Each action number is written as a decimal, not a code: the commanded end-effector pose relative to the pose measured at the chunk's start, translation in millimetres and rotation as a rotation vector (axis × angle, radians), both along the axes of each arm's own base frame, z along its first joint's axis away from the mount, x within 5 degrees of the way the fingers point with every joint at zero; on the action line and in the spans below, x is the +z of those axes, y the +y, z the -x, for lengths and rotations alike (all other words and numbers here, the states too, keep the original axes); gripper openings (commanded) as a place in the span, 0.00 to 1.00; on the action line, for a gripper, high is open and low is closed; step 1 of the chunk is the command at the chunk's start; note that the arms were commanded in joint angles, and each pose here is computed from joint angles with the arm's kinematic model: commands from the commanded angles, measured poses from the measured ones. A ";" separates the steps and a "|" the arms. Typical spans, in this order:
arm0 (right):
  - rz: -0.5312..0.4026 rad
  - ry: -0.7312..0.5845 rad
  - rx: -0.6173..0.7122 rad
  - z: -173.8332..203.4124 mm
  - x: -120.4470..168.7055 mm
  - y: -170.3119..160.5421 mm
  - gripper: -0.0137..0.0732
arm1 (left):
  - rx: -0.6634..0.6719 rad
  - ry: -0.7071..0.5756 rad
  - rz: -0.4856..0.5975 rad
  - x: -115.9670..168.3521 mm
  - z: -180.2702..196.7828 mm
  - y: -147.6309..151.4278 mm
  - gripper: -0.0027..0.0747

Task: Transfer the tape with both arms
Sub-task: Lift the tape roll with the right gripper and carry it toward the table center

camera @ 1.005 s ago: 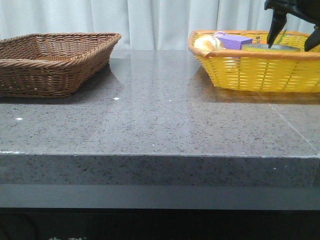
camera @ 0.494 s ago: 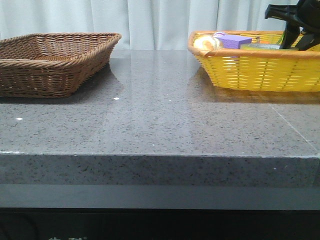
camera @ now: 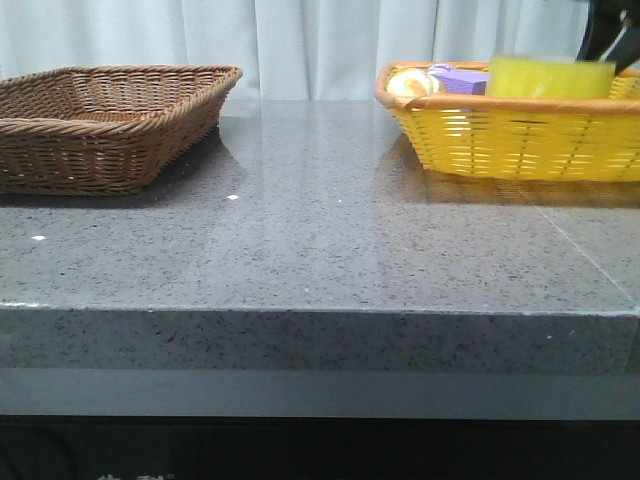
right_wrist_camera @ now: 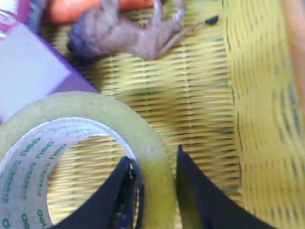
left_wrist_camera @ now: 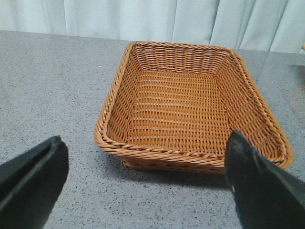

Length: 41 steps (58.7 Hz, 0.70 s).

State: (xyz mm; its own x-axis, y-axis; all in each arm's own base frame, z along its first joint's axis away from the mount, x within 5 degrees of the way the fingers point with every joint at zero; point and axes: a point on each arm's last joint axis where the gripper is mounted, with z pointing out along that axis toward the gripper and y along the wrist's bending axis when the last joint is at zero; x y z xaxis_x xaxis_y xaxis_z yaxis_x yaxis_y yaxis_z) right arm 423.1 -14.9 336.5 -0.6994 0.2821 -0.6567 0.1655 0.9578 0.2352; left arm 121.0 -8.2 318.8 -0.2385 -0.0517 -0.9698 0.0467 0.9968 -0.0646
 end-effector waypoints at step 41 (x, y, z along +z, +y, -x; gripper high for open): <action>-0.001 -0.280 0.601 128.3 40.5 191.8 0.16 | -0.003 -0.105 0.013 18.9 -1.9 -0.5 0.86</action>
State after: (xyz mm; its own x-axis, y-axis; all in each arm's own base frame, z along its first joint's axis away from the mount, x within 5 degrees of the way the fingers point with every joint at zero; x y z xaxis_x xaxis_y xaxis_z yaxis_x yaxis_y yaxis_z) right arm 304.3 164.5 357.3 -0.6456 -0.1507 -0.7486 -0.4135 0.8932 0.1768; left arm 121.0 -8.1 318.8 -0.2384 -0.0502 -0.9699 0.0466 0.9969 -0.0630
